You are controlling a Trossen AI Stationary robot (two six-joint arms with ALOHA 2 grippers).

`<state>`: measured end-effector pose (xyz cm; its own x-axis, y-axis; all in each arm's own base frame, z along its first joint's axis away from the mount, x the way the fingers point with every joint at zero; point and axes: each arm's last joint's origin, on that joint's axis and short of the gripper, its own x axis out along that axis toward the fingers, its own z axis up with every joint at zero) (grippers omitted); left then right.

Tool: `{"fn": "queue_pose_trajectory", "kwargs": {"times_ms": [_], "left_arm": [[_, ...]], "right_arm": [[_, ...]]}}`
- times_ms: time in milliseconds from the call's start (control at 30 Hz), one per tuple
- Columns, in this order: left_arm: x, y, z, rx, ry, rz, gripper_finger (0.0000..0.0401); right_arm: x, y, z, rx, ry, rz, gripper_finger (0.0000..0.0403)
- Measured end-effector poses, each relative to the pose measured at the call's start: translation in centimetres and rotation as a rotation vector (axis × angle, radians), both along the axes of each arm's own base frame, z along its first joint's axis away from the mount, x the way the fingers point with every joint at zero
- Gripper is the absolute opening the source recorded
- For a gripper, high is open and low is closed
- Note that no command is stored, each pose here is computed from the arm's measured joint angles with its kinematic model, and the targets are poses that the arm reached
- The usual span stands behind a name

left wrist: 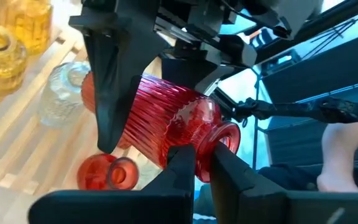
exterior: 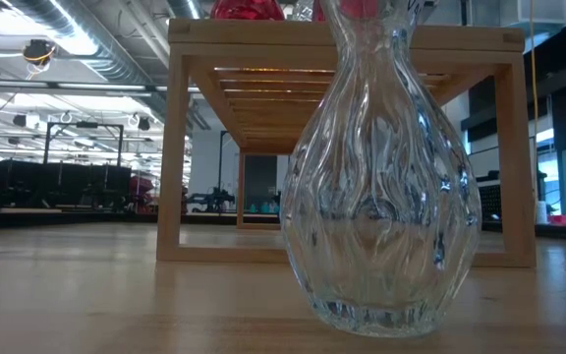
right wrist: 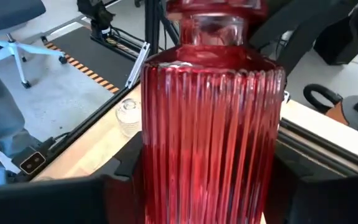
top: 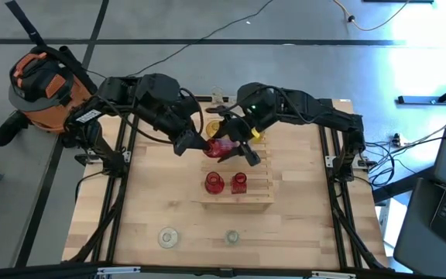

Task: Sort vases onto shelf
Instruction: Align the red vase with the red vases on the shelf

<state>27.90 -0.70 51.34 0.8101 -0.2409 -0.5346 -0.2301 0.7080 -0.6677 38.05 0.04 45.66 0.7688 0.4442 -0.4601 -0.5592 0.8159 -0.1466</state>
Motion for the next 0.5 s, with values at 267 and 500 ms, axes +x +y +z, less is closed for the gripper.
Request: {"fn": "queue_pose_trajectory", "kwargs": {"times_ms": [267,500], "left_arm": [[-1.0,0.2,1.3,0.009,-0.099,-0.033,0.0097],[-5.2,0.4,4.1,0.095,-0.265,0.063,0.0131]], "right_arm": [[-1.0,0.1,1.3,0.03,-0.045,0.008,0.018],[-5.1,0.1,5.8,0.073,-0.202,-0.067,0.018]]}}
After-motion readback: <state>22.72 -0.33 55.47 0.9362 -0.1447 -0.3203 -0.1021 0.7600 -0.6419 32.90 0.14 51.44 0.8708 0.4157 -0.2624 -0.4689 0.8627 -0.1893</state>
